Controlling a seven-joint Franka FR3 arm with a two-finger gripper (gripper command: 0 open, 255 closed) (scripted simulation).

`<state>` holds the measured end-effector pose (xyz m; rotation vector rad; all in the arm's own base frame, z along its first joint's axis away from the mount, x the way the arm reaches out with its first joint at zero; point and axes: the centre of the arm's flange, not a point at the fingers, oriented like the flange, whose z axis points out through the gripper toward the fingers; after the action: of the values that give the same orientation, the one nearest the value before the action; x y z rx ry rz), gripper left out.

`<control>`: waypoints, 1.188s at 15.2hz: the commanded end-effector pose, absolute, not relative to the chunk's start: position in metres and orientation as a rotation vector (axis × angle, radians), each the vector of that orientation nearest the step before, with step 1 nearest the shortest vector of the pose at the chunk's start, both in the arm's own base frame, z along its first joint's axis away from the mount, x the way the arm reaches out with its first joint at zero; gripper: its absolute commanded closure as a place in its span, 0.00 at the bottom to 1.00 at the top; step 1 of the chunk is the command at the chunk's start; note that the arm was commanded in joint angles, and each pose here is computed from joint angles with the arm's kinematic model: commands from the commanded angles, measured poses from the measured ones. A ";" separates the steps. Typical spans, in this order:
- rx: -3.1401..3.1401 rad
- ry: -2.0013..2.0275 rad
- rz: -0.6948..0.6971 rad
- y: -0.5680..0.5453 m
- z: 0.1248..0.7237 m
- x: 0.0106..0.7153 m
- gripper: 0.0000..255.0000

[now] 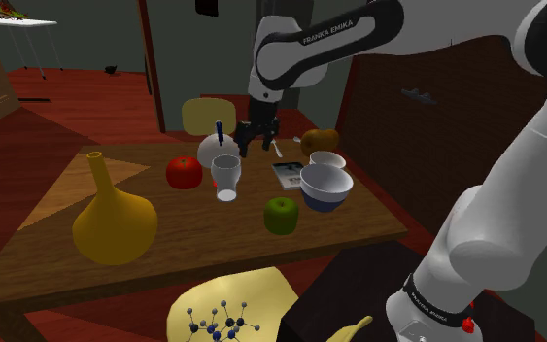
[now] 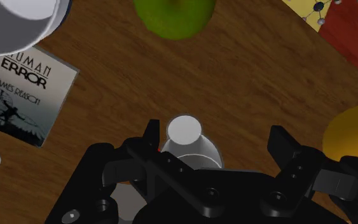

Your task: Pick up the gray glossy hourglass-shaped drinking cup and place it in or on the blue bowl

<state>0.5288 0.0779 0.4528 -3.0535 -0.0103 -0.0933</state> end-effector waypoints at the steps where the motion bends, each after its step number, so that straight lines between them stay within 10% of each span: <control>1: -3.055 0.003 -0.099 0.087 0.438 0.550 0.00; 18: -3.062 0.065 -0.125 0.128 0.333 0.658 0.00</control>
<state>0.6567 0.1276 0.3390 -3.0623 0.0650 -0.1244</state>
